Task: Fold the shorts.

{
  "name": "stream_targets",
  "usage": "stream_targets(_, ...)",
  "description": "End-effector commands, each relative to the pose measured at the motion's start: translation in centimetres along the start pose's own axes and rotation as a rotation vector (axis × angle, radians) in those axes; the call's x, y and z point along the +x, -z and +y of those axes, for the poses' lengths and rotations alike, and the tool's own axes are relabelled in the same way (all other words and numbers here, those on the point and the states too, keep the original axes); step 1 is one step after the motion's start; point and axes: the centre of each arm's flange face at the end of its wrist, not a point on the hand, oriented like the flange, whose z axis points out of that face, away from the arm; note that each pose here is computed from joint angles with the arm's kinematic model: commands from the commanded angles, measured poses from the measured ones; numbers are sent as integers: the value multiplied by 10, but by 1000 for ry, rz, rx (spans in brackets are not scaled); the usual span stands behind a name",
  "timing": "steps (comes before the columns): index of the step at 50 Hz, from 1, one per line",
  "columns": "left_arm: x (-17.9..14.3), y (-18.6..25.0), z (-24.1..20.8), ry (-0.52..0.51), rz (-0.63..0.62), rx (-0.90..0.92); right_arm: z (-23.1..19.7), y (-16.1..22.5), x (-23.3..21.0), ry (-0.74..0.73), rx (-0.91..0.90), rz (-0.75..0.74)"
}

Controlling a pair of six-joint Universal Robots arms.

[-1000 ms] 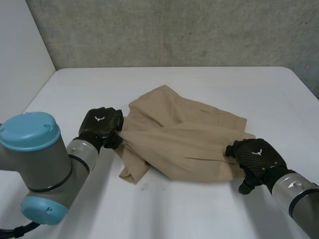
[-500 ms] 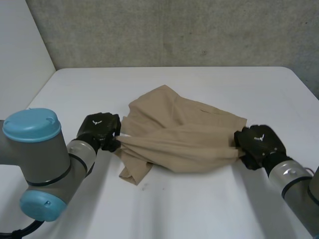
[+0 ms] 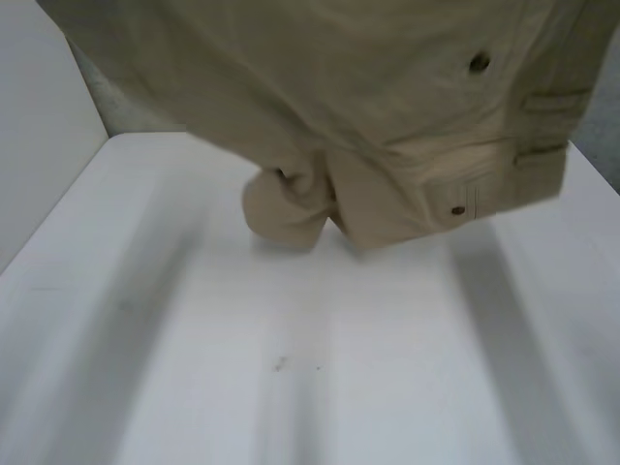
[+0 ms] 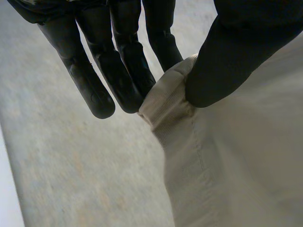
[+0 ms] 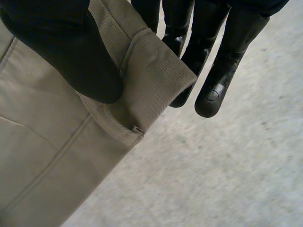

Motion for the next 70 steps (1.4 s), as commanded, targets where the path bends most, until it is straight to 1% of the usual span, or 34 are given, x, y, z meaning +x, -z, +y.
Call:
stream_targets(1,-1,-4,-1,-6,-1,-35,-1,-1,0,-9,-62,-23)
stream_targets(3,1,-6,13,-7,8,-77,29,-7,-15,-28,-166,-83)
stream_targets(4,3,-10,33,-10,16,-136,40,-8,-21,-35,-205,-106)
stream_targets(7,6,-15,68,-13,26,-235,76,-6,-50,-53,-327,-206)
stream_targets(11,13,-24,139,-18,43,-424,108,-2,-80,-55,-425,-299)
stream_targets(14,16,-30,173,-24,49,-495,138,-5,-100,-59,-500,-353)
stream_targets(16,18,-37,203,-24,49,-537,152,-8,-107,-63,-523,-362)
stream_targets(20,19,-57,228,-28,31,-500,174,-24,-115,-49,-499,-319)
stream_targets(22,15,-70,226,-29,8,-445,178,-40,-111,-28,-435,-239)
stream_targets(24,3,-92,214,-36,-61,-322,174,-51,-105,-17,-376,-173)
stream_targets(25,-1,-98,207,-37,-83,-276,164,-65,-95,-5,-293,-95)
stream_targets(26,-6,-106,198,-38,-114,-217,157,-72,-90,0,-243,-58)
stream_targets(27,-10,-119,174,-33,-154,-99,147,-79,-85,2,-187,-20)
stream_targets(28,-11,-124,162,-28,-170,-44,138,-84,-79,5,-131,17)
stream_targets(29,-13,-128,149,-25,-185,6,112,-94,-64,7,2,97)
stream_targets(30,-17,-133,122,-14,-214,103,101,-96,-58,9,55,130)
stream_targets(32,-20,-133,95,-4,-233,190,75,-99,-45,8,173,196)
stream_targets(33,-22,-132,81,2,-240,231,52,-97,-33,4,273,247)
stream_targets(34,-25,-127,51,15,-250,316,42,-95,-30,1,307,263)
stream_targets(36,-25,-119,24,27,-253,388,27,-89,-26,-11,344,274)
stream_targets(38,-25,-113,16,32,-251,404,27,-84,-33,-21,321,246)
stream_targets(41,-23,-104,29,28,-234,355,37,-80,-42,-24,256,206)
stream_targets(42,-22,-102,36,25,-228,333,47,-76,-48,-27,202,173)
stream_targets(45,-18,-87,66,8,-195,229,69,-66,-63,-29,104,103)
stream_targets(47,-15,-70,100,-4,-168,113,80,-62,-71,-30,73,76)
stream_targets(50,-10,-43,149,-19,-132,-55,110,-54,-88,-31,-13,12)
stream_targets(53,-5,-4,200,-30,-108,-248,156,-40,-114,-36,-156,-72)
stream_targets(55,-4,15,220,-39,-102,-332,175,-32,-125,-37,-218,-107)
stream_targets(56,-4,21,227,-42,-99,-363,195,-20,-137,-40,-291,-147)
stream_targets(57,-2,39,244,-46,-91,-438,202,-15,-142,-39,-318,-164)
stream_targets(60,0,61,267,-56,-78,-548,227,5,-156,-37,-437,-227)
stream_targets(61,3,76,280,-60,-63,-628,231,9,-157,-36,-463,-238)
stream_targets(65,5,101,293,-67,-45,-765,240,29,-160,-37,-574,-291)
stream_targets(70,7,116,287,-65,-17,-863,242,52,-161,-41,-693,-356)
